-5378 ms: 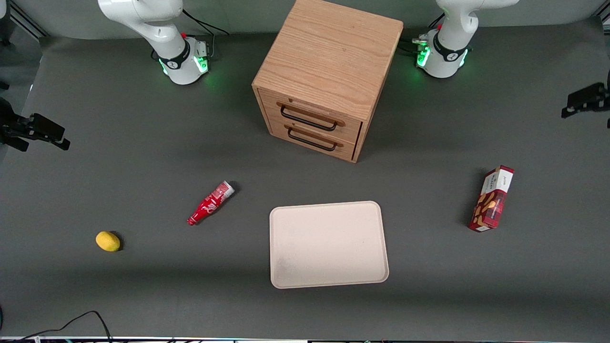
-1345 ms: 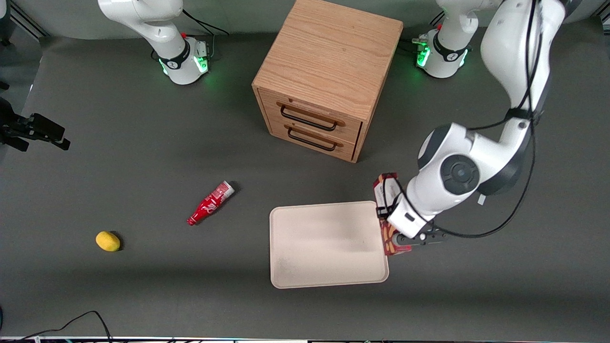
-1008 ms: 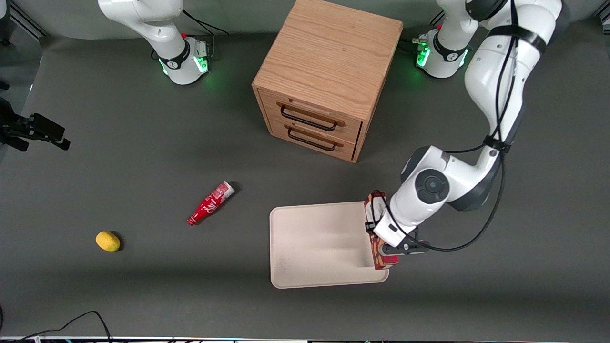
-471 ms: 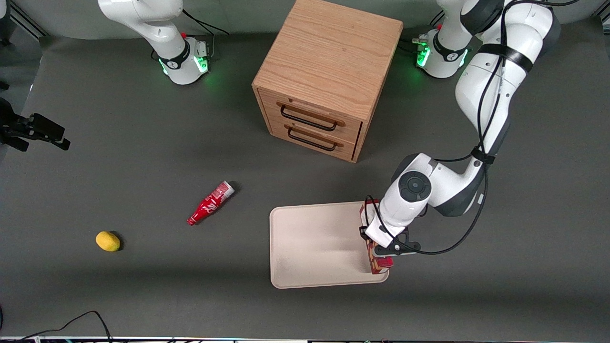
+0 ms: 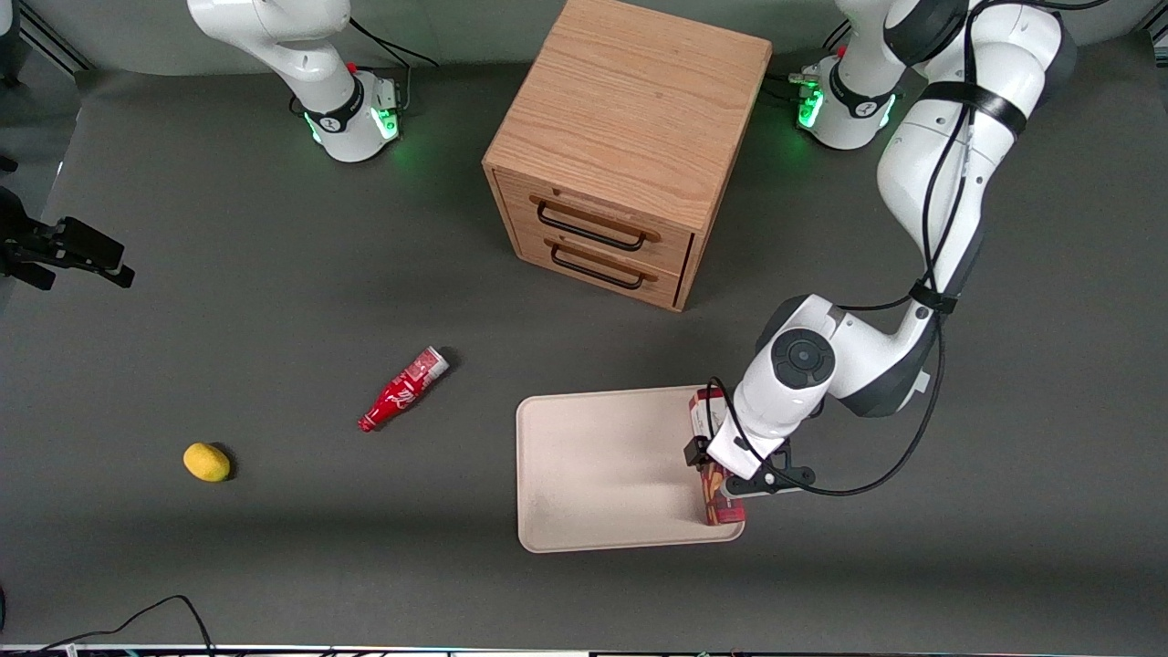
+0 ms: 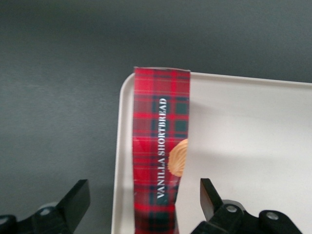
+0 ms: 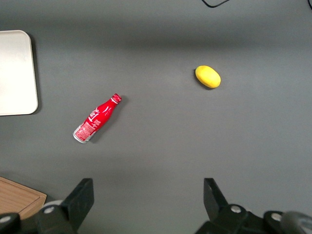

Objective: Place red cookie box on tray

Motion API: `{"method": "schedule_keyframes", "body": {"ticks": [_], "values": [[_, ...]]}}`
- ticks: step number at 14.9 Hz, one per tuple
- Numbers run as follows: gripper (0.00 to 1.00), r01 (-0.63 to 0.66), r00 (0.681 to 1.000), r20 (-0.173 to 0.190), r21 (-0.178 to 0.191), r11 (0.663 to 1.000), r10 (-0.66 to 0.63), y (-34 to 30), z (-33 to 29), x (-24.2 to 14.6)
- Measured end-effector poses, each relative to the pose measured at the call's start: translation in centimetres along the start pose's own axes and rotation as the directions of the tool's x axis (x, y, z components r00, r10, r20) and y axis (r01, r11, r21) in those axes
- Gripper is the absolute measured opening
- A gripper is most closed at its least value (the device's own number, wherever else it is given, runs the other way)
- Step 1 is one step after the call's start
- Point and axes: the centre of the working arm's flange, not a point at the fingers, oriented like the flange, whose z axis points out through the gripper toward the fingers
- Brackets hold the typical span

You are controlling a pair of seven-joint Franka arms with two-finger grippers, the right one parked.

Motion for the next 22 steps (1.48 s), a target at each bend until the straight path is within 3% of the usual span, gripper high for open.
{"method": "schedule_keyframes", "body": {"ticks": [4, 7, 13, 18, 22], "values": [[1.0, 0.03, 0.999, 0.027, 0.043, 0.999, -0.031, 0.2, -5.5, 0.8], [1.0, 0.088, 0.991, 0.101, 0.051, 0.995, -0.093, -1.2, -13.1, 1.7], [1.0, -0.004, 0.969, 0.247, 0.099, 0.995, -0.021, -11.5, -30.8, 2.0], [1.0, -0.124, 0.938, 0.333, 0.066, 0.99, 0.095, -24.8, -42.7, -0.5], [1.0, -0.179, 0.926, 0.345, 0.047, 0.983, 0.152, -27.2, -44.8, -4.9]]}}
